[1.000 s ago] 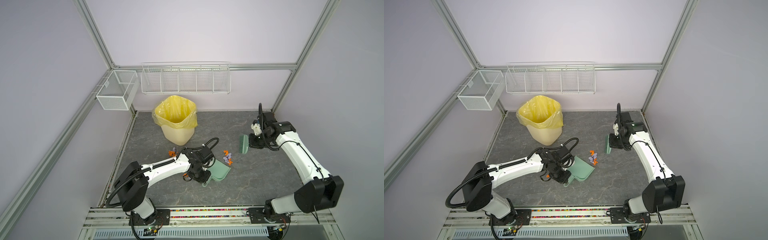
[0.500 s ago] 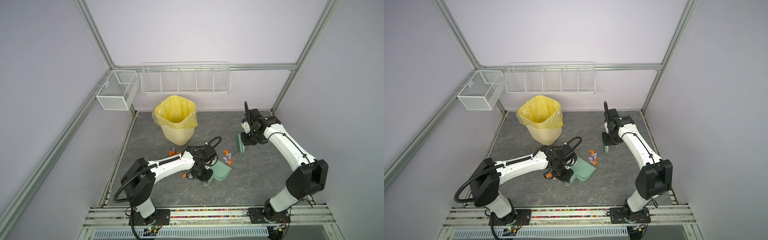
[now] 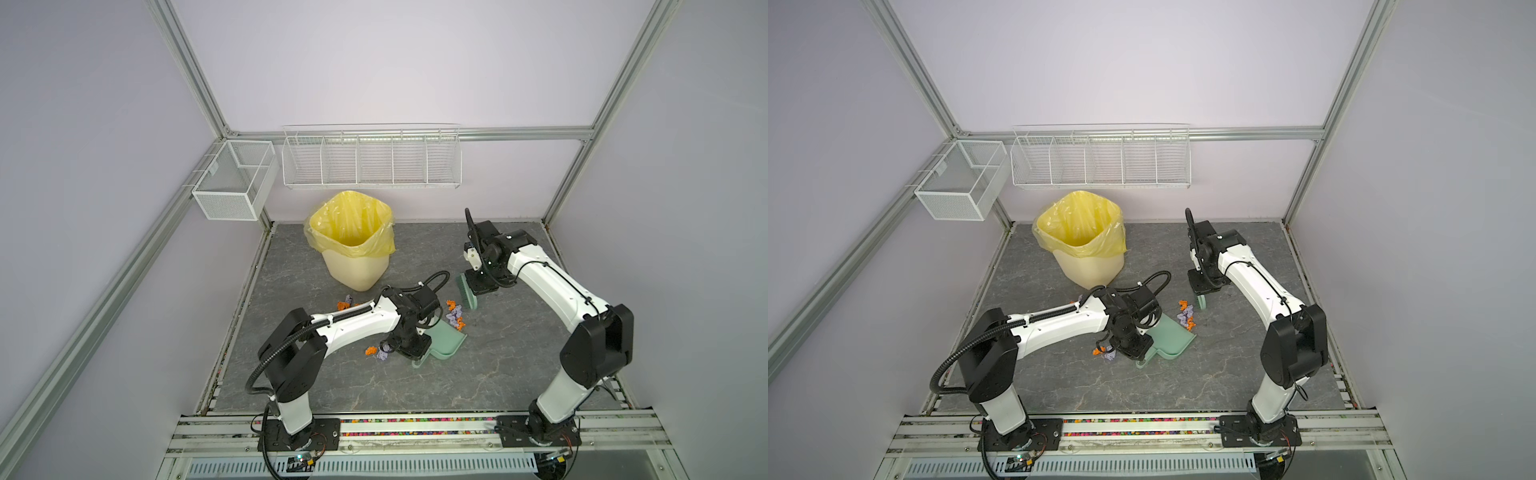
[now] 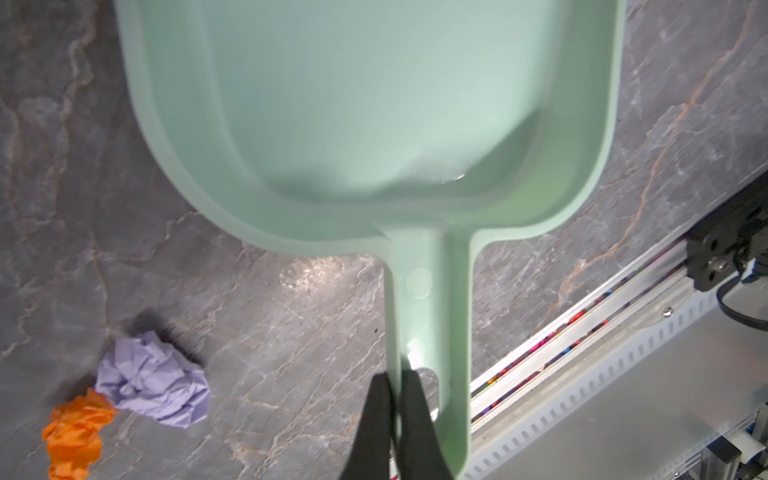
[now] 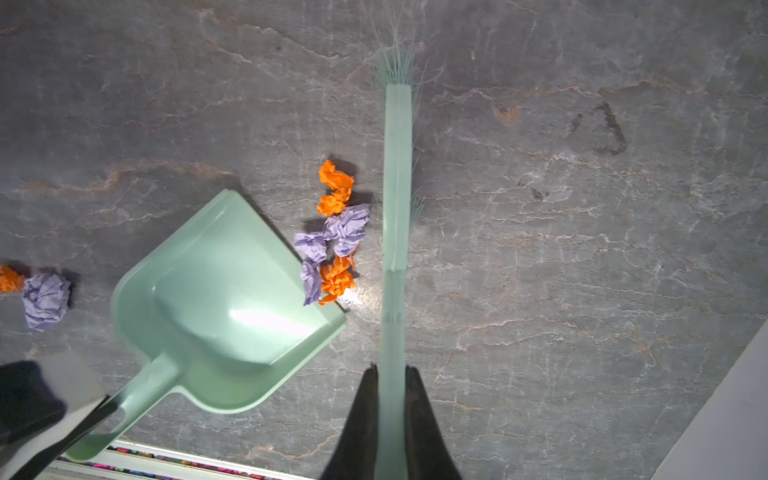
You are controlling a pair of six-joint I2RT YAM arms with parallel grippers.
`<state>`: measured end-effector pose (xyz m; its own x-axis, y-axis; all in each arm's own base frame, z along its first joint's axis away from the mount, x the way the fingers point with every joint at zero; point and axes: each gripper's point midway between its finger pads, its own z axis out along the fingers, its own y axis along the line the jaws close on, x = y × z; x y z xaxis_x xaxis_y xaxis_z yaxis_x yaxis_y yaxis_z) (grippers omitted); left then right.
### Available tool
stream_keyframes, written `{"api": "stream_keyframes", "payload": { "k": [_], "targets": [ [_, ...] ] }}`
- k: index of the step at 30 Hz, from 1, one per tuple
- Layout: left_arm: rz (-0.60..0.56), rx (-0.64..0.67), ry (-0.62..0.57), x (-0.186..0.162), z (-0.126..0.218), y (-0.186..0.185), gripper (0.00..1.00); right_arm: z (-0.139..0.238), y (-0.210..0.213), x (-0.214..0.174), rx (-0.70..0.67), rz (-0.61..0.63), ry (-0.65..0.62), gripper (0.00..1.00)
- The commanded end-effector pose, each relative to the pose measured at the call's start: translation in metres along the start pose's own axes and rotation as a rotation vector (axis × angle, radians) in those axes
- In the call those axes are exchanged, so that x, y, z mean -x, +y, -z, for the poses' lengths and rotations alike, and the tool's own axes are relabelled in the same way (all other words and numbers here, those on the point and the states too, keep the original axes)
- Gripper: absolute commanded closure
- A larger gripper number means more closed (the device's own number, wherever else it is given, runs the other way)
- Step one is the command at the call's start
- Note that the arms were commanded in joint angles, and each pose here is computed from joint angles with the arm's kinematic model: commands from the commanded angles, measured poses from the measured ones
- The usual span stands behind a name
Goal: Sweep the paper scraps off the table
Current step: 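Bring the brush toward the scrap cluster with the right gripper, then sweep scraps into the green dustpan with the right gripper's brush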
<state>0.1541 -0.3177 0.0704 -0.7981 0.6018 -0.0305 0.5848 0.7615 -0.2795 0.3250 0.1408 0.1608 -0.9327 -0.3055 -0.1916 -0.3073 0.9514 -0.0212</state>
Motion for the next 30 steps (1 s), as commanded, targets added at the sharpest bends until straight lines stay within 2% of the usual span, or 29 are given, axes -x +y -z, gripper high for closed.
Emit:
{"api": "stream_keyframes", "payload": {
  "k": [1,10,15,19,25,30],
  "targets": [
    [-0.006,0.004,-0.013,0.011,0.003,0.001,1.0,-0.004,0.018,-0.016,0.029,0.052,0.042,0.93],
    [0.012,0.006,-0.012,0.022,0.002,0.01,1.0,0.022,0.062,-0.048,0.225,0.094,0.012,0.93],
    [0.021,0.005,0.005,0.02,-0.001,0.013,1.0,0.058,0.082,-0.048,0.374,0.093,-0.096,0.93],
    [0.017,0.008,0.006,0.019,0.002,0.015,1.0,0.065,0.069,-0.037,0.301,0.065,-0.157,0.93],
    [0.033,0.0,-0.001,0.02,0.005,0.019,1.0,0.06,0.047,-0.008,0.179,0.024,-0.181,0.93],
    [0.054,-0.019,-0.002,0.02,0.005,0.018,1.0,0.067,0.048,0.029,0.235,-0.038,-0.287,0.93]
  ]
}}
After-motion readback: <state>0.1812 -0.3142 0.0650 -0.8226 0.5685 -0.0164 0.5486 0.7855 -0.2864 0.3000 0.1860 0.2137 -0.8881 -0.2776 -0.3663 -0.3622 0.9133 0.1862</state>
